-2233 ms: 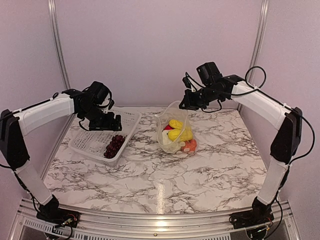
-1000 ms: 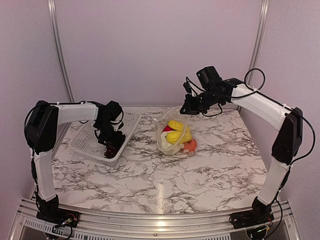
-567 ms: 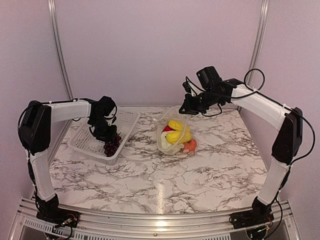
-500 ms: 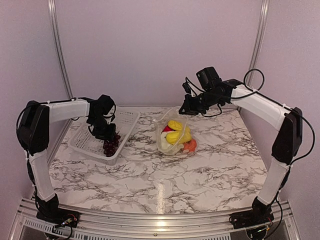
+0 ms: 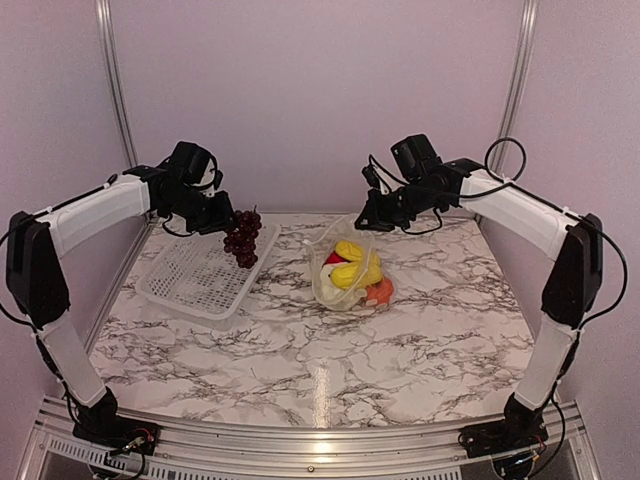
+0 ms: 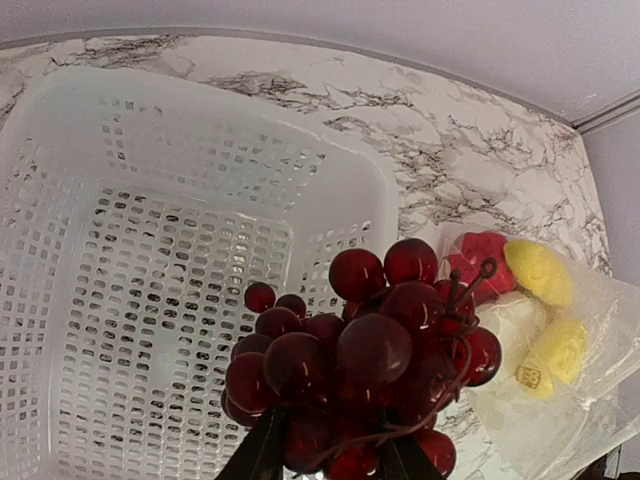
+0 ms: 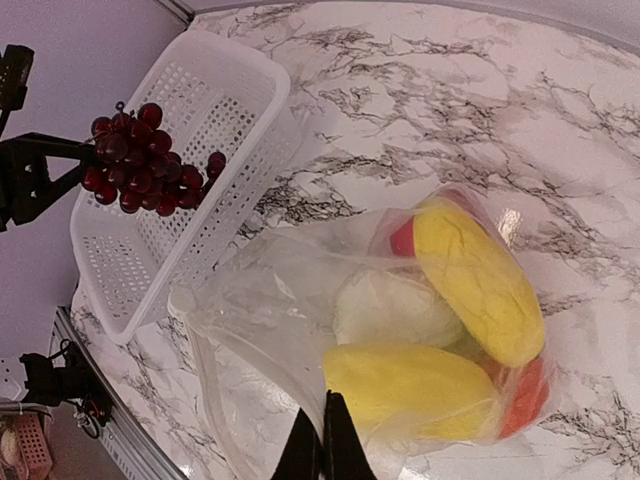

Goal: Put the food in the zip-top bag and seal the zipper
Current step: Pick up the fake fruit from the bin, then place the fake fruit in the zipper food storage bag.

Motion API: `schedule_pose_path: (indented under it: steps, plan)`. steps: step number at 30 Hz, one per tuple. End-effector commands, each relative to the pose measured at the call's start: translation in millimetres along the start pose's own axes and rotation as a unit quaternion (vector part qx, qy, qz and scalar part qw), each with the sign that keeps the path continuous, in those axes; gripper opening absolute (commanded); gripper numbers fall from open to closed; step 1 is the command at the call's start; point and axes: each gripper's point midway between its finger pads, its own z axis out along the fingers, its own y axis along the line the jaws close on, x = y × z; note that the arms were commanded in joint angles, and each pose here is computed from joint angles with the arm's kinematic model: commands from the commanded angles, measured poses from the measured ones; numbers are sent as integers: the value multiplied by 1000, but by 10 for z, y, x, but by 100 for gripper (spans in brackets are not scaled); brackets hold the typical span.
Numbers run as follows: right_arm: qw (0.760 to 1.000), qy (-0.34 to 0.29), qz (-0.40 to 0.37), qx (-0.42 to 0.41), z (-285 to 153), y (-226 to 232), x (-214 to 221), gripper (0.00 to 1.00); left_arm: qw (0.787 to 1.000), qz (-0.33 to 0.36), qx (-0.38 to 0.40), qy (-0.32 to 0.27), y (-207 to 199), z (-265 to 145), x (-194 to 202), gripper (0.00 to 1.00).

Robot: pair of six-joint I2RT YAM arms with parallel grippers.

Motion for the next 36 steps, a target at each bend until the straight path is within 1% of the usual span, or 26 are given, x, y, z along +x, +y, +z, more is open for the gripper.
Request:
schedule_pose_path:
  steps: [1,4,7,11,14,16,21,25,33,36]
  plan:
    - [1000,-6,-14,-14,44,93,-110,0,994,-24,85,-63,-402,-371,-281,32]
    - [1000,-5,-14,-19,69,122,-126,0,990,-19,121,-75,-584,-521,-284,31]
    - [1000,-5,-14,-23,95,167,-140,0,979,-9,180,-93,-876,-692,-279,29]
    - [1000,-5,-15,-27,108,209,-154,0,955,18,275,-109,-1387,-928,-197,28]
    - [999,-6,-13,-30,101,234,-159,0,941,37,320,-106,-1692,-1005,-105,28]
    - [999,-7,-13,-30,95,241,-159,0,932,37,348,-100,-1849,-1024,-61,27]
    - [1000,-4,-7,-30,114,233,-152,0,907,41,402,-114,-2166,-1208,-59,25]
    - [999,-4,1,-37,128,257,-163,0,880,39,454,-130,-2374,-1383,-49,24]
    - [998,-14,6,-56,-3,391,-260,0,863,5,488,-131,-2408,-1075,30,24]
    - [998,-18,12,-62,-61,431,-286,0,863,-7,491,-121,-2424,-829,64,24]
